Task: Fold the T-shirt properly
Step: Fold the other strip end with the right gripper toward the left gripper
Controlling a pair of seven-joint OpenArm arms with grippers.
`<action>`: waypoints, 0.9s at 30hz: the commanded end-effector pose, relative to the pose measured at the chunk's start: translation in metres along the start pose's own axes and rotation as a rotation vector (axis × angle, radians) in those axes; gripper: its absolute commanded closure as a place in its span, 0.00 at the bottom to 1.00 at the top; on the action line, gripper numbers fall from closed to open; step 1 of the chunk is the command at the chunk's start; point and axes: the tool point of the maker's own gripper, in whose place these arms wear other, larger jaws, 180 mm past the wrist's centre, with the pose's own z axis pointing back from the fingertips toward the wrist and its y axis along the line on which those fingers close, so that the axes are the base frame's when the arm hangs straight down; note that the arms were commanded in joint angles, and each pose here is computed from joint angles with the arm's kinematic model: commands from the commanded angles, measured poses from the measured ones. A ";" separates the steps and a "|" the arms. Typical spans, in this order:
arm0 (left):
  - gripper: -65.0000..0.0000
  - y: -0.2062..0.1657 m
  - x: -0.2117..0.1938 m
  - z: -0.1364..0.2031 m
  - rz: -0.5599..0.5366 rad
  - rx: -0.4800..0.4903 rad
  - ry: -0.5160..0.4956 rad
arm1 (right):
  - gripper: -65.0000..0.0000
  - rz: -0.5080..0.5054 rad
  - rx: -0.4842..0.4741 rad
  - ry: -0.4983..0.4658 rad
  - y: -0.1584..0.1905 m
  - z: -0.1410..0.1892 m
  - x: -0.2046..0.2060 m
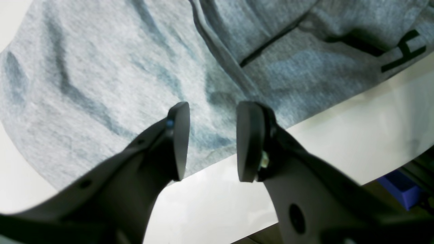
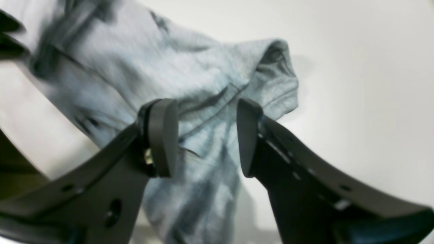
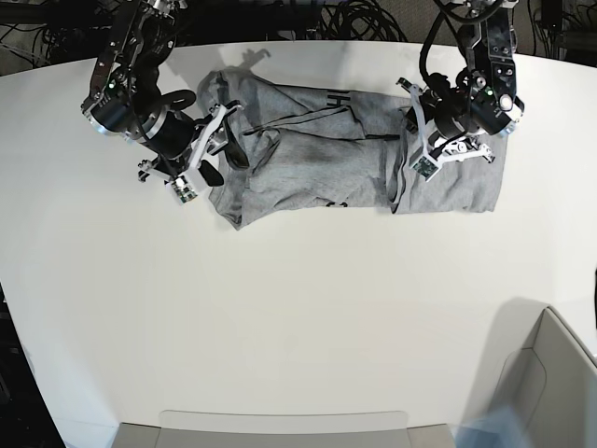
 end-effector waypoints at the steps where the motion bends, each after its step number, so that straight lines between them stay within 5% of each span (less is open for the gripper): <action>1: 0.63 0.002 0.006 0.003 -0.009 0.007 -0.024 | 0.57 -0.020 0.022 -0.052 0.000 0.002 0.007; 10: 0.63 -0.003 0.002 0.002 -0.009 -0.006 -0.014 | 0.57 -0.293 0.067 -0.030 -0.034 -0.011 -0.042; 27: 0.63 -0.007 -0.005 -0.003 0.003 -0.021 0.006 | 0.57 -0.487 0.168 0.048 -0.033 -0.052 -0.077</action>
